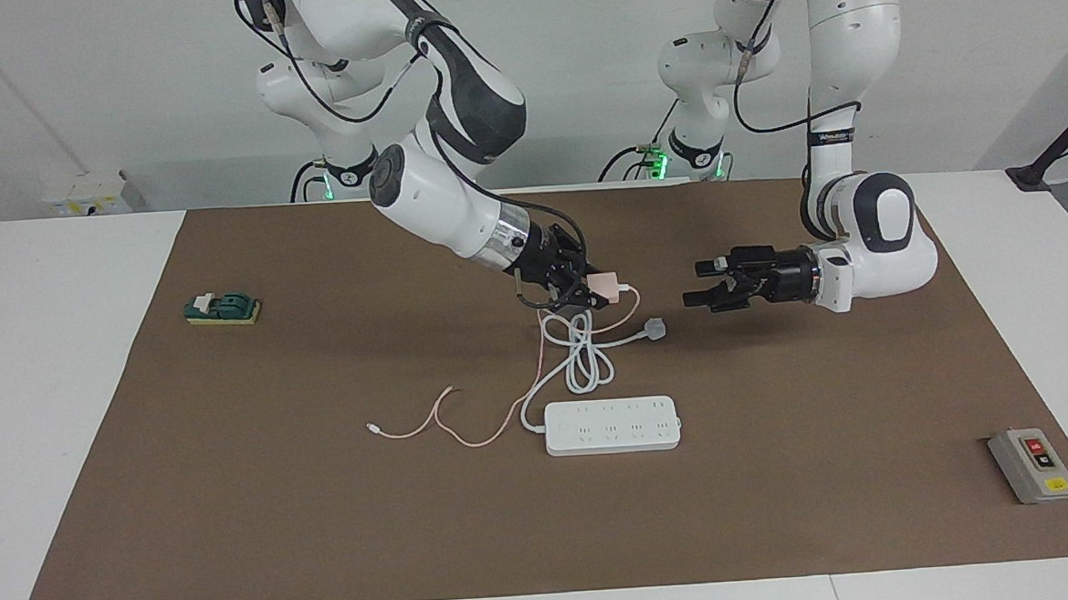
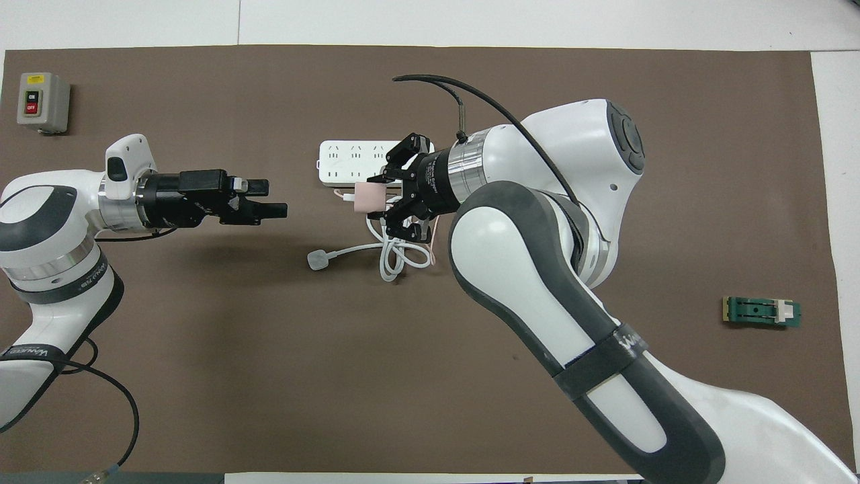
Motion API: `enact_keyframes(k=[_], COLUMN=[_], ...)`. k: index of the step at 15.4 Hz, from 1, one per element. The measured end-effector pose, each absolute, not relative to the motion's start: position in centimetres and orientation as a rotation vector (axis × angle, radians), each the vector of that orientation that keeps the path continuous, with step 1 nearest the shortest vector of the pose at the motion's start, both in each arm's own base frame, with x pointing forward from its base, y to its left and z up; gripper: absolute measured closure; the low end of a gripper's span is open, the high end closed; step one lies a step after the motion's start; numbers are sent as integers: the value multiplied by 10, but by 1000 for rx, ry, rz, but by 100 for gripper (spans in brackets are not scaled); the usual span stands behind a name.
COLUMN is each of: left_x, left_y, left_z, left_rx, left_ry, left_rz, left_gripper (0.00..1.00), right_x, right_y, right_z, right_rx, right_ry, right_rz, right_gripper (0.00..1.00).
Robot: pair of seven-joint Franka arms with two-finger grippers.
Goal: Plug charger into power strip
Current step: 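Grasp the pink charger with the left gripper from the right gripper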
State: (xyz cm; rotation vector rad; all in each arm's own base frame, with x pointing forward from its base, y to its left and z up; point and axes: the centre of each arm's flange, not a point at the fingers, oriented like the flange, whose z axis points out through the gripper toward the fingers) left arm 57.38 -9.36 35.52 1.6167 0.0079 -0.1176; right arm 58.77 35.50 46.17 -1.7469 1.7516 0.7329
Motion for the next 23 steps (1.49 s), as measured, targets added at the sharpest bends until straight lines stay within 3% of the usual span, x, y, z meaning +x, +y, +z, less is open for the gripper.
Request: enact_keyframes(k=[6, 13, 23], left_x=[562, 554, 564], left_y=[-124, -151, -160], left_z=[342, 340, 344], left_rx=[1613, 1601, 1567], left_ry=[-83, -111, -30], left_rz=[-82, -114, -32], left_gripper=[0, 0, 0], right_x=[577, 587, 588], right_y=[381, 387, 387], right_z=[452, 453, 453], right_rx=[-1740, -1711, -1711], right_ry=[1773, 1786, 1785], right_rz=[747, 753, 753], right_gripper=[52, 52, 52])
